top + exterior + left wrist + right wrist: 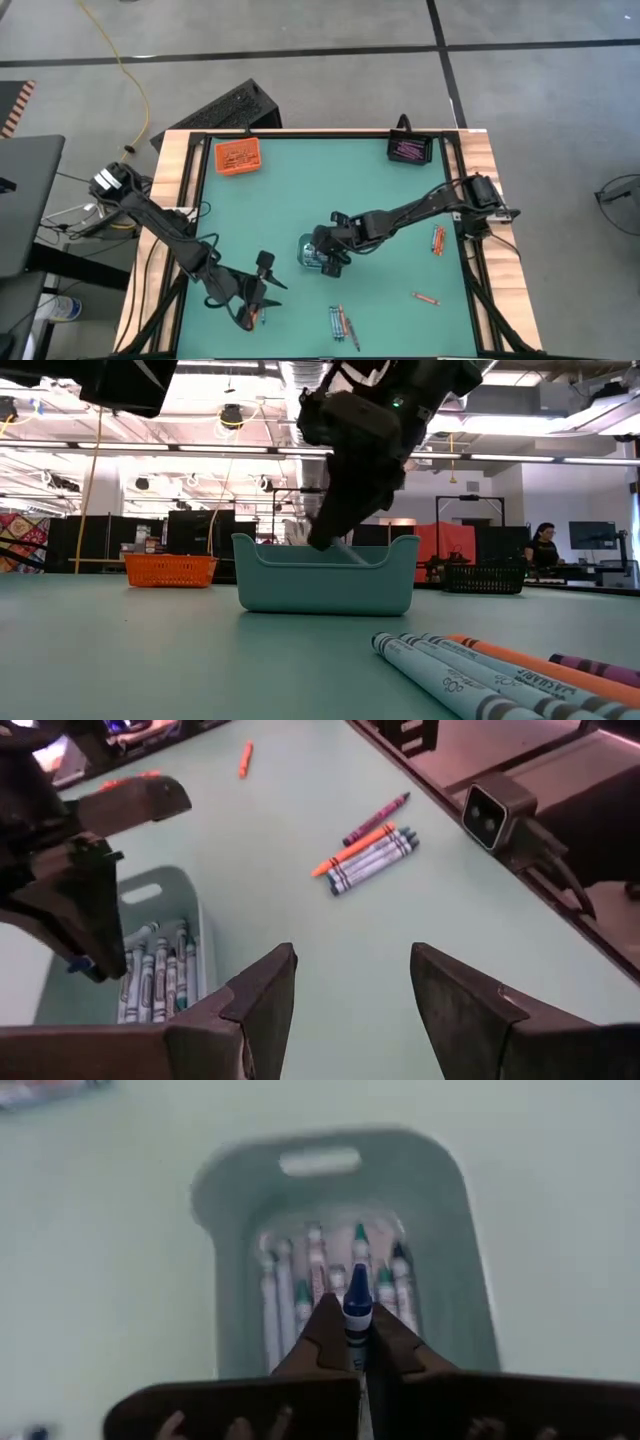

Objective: Sort crayons
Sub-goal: Put the blue crayon into the blue bin, then put the orange crayon into the orange bin

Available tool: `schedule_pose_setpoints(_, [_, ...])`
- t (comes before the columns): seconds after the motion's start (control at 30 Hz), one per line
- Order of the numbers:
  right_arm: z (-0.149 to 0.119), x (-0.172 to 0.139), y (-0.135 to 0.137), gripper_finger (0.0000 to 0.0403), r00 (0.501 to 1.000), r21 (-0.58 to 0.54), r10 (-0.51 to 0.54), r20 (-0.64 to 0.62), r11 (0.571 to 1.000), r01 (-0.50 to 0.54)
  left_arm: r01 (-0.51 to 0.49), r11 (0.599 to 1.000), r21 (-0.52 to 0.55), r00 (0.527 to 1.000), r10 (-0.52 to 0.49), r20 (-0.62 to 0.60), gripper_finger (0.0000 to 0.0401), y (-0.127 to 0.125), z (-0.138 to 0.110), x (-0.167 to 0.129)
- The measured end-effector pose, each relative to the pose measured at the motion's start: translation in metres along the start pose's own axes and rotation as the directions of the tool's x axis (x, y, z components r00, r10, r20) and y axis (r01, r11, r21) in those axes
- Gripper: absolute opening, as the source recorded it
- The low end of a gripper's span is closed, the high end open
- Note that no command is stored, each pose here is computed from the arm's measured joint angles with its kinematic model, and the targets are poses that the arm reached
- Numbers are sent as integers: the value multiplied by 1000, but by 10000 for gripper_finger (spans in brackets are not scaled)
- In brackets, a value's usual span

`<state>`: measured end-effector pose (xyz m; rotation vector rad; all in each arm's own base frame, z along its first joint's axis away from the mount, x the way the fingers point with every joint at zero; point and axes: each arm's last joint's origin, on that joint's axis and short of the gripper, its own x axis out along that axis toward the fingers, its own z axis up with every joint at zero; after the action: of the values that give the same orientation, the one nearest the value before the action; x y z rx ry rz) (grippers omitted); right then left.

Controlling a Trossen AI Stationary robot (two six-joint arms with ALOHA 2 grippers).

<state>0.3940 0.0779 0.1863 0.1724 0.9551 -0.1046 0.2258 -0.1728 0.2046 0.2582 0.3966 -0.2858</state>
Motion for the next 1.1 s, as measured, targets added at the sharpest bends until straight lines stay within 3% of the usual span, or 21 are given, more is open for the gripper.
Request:
schedule_pose_setpoints(0.1, [0, 0, 1, 46, 1000, 4, 3, -4, 1000, -3, 0, 1000, 2, 1000, 0, -10, 188, -1, -2, 3])
schedule_pose_setpoints(0.23, [2, -5, 0, 123, 1000, 6, -23, 21, 1000, 23, -1, 1000, 4, 1000, 1, -13, 188, -2, -3, 4])
schedule_pose_setpoints(0.43, [17, -45, 17, 210, 995, -40, -94, 43, 995, 96, -2, 1000, 7, 1000, 2, -13, 188, -2, -3, 4])
schedule_pose_setpoints(0.6, [10, -91, 50, 215, 991, -121, -135, -24, 984, 131, -2, 999, 36, 1000, 3, -15, 188, -2, -4, 4])
schedule_pose_setpoints(0.73, [-16, -115, 73, 201, 980, -88, -154, -129, 986, 143, -2, 997, 76, 1000, 3, -16, 188, -1, -4, 4])
schedule_pose_setpoints(0.93, [-77, -132, 92, 181, 882, -27, -304, -359, 948, 316, -20, 991, 132, 1000, 23, -18, 188, 5, -4, 7])
schedule_pose_setpoints(1.1, [-125, -137, 107, 167, 809, 37, -322, -491, 921, 389, -16, 992, 123, 1000, 17, -9, 188, 14, -3, 10])
